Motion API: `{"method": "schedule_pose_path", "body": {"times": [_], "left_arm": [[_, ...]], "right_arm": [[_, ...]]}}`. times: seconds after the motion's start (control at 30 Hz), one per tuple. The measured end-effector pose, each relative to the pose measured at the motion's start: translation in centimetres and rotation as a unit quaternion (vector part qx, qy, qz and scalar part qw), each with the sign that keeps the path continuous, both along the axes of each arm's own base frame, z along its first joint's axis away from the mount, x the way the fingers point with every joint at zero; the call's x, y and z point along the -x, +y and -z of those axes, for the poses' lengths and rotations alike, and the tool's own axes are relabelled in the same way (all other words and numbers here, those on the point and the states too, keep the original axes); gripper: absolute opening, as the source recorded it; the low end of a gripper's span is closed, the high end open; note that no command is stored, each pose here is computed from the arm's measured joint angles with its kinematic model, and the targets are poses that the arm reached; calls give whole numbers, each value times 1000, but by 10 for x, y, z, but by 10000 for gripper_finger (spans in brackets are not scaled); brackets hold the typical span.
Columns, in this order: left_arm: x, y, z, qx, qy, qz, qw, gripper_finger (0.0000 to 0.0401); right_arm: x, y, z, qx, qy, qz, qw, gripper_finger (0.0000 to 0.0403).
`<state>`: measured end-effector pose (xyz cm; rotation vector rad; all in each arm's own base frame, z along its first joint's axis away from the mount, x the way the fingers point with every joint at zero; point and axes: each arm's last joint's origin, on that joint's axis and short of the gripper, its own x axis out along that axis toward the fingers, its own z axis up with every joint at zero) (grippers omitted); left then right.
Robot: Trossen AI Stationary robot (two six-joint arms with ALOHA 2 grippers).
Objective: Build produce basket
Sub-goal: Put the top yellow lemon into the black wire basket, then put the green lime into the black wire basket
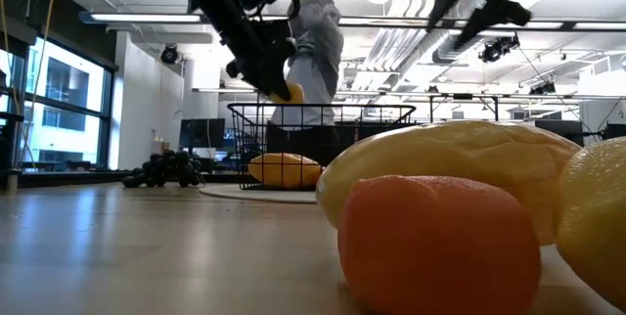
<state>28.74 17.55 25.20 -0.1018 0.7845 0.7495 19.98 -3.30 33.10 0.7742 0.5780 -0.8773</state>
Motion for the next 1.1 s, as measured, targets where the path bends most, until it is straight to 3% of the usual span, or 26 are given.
{"method": "schedule_pose_path", "body": {"times": [0.33,0.5,0.77,1.1], "left_arm": [[10,13,5,7,38,21,999,144],[14,17,6,19,38,22,999,176],[16,19,6,5,53,24,998,236],[15,20,0,3,53,25,998,245]], "right_arm": [[14,13,32,-159,46,101,981,259],[16,25,63,-226,58,143,962,259],[15,41,95,-282,36,190,940,259],[20,61,121,-326,41,218,919,259]]}}
